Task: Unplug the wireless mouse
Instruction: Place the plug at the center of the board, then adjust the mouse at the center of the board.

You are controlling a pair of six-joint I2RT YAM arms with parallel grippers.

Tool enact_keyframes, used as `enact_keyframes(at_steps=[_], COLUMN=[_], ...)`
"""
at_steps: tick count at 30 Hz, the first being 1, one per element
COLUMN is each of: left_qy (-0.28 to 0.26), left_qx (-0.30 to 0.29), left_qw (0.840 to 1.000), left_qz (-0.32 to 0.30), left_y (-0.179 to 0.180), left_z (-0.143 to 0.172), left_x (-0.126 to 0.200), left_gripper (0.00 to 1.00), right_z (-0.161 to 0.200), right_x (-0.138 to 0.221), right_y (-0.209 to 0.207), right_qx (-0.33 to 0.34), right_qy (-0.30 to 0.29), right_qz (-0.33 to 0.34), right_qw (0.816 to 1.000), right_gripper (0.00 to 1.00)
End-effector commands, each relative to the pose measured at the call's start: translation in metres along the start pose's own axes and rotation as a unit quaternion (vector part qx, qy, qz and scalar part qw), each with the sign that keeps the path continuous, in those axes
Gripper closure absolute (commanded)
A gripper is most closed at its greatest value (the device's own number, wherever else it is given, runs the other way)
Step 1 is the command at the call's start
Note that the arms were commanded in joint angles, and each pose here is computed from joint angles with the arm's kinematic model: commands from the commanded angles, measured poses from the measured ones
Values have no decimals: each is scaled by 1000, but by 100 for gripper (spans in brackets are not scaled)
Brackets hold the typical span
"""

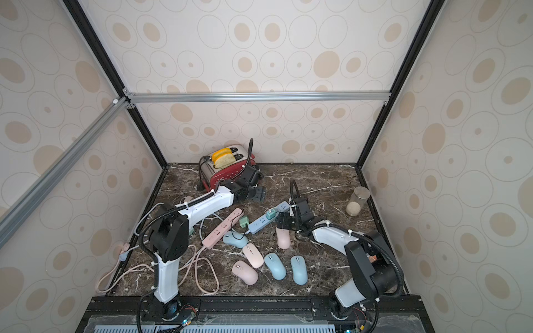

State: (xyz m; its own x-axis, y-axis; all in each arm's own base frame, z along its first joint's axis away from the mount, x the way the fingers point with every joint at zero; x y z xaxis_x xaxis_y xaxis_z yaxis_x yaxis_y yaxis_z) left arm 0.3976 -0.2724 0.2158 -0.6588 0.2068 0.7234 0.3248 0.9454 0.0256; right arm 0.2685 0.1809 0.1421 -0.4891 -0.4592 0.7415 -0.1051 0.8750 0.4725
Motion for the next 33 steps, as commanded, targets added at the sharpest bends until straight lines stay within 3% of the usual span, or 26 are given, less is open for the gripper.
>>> enact_keyframes(at_steps=[1,6,12,21,33], left_qy=[-79,-137,-160,-103,-96], left_qx=[54,89,131,119,162], left_qw=[994,980,959,979,974], left_qz=[56,117,192,128,125], left_y=[1,2,2,-2,5], left_z=[-37,-50,-17,83,124], left_x=[42,86,115,88,76], left_gripper=[4,1,2,6,1], right_z=[-1,-3,21,56,60], right_x=[19,44,57,25,-7], right_y=[4,8,-3,-13,-3], right_qx=[32,44,43,75,96], right_qy=[7,6,51,107,102], right_qz=[10,16,25,112,163], right_qw=[999,999,997,985,977], right_gripper=[23,23,23,23,22])
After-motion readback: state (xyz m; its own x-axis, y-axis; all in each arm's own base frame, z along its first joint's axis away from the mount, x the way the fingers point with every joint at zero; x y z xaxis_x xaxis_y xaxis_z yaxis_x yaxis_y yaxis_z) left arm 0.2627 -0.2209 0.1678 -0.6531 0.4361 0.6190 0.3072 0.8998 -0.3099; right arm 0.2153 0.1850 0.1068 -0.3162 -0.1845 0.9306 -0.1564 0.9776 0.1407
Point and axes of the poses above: each gripper's point midway between its finger pads, its own x axis back along the fingers, its own y axis along the line the jaws close on, z = x × y, the point moved 9 cm from there along x, back along the fingers, and after that the axes turned 7 degrees about -x, right-handed, at the moved point
